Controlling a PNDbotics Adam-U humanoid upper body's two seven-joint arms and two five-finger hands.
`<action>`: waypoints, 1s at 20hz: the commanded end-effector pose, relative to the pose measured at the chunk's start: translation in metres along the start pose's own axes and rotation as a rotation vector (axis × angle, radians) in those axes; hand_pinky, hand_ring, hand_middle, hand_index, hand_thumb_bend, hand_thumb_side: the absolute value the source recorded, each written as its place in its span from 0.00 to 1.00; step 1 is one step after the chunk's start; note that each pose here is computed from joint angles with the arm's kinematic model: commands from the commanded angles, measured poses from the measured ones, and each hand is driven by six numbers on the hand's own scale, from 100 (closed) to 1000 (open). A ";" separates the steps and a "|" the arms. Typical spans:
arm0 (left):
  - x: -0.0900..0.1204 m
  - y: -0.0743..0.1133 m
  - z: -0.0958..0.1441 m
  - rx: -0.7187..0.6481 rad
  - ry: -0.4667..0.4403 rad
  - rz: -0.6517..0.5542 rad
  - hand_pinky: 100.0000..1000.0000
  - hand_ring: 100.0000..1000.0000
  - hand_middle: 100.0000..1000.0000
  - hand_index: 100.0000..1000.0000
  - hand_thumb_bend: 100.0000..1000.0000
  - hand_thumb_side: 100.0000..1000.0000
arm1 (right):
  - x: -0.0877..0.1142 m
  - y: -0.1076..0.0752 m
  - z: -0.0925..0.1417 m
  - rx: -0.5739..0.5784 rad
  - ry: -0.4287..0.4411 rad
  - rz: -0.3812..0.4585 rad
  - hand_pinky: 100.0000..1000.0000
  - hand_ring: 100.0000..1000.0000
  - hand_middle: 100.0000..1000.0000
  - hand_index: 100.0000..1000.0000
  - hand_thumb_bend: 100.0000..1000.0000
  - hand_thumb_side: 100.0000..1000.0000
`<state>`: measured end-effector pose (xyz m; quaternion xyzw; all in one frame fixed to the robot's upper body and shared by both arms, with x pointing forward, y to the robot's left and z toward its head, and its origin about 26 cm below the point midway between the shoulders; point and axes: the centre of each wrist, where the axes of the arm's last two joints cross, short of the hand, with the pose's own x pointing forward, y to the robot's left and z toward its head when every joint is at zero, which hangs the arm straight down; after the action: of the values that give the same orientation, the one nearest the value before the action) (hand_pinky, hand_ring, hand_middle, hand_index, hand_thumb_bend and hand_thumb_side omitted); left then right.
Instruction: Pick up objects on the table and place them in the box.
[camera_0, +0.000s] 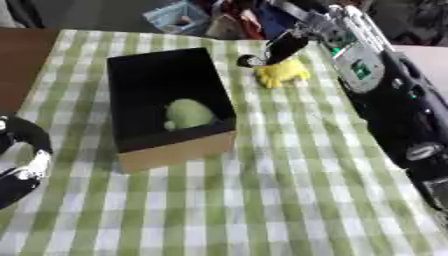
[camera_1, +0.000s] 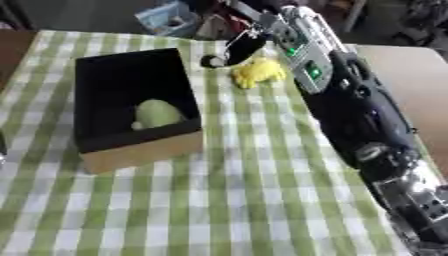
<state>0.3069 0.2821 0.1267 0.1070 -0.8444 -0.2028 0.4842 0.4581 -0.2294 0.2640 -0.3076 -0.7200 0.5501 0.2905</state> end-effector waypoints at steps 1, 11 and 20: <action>0.005 0.008 -0.002 0.006 -0.018 -0.029 0.64 0.45 0.48 0.50 0.05 0.00 | -0.024 -0.008 0.012 -0.025 0.094 0.014 0.66 0.71 0.59 0.75 0.56 0.10; 0.006 0.009 -0.003 0.007 -0.025 -0.031 0.64 0.45 0.48 0.50 0.05 0.00 | -0.054 0.010 0.027 -0.023 0.220 -0.008 0.67 0.72 0.59 0.75 0.54 0.09; 0.009 0.007 -0.006 -0.011 -0.042 -0.029 0.64 0.45 0.48 0.50 0.06 0.00 | -0.076 0.021 0.040 -0.033 0.329 -0.044 0.67 0.73 0.60 0.75 0.50 0.08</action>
<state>0.3083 0.2810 0.1294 0.1066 -0.8467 -0.2052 0.4792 0.4800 -0.2937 0.2123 -0.3581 -0.6796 0.4854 0.4174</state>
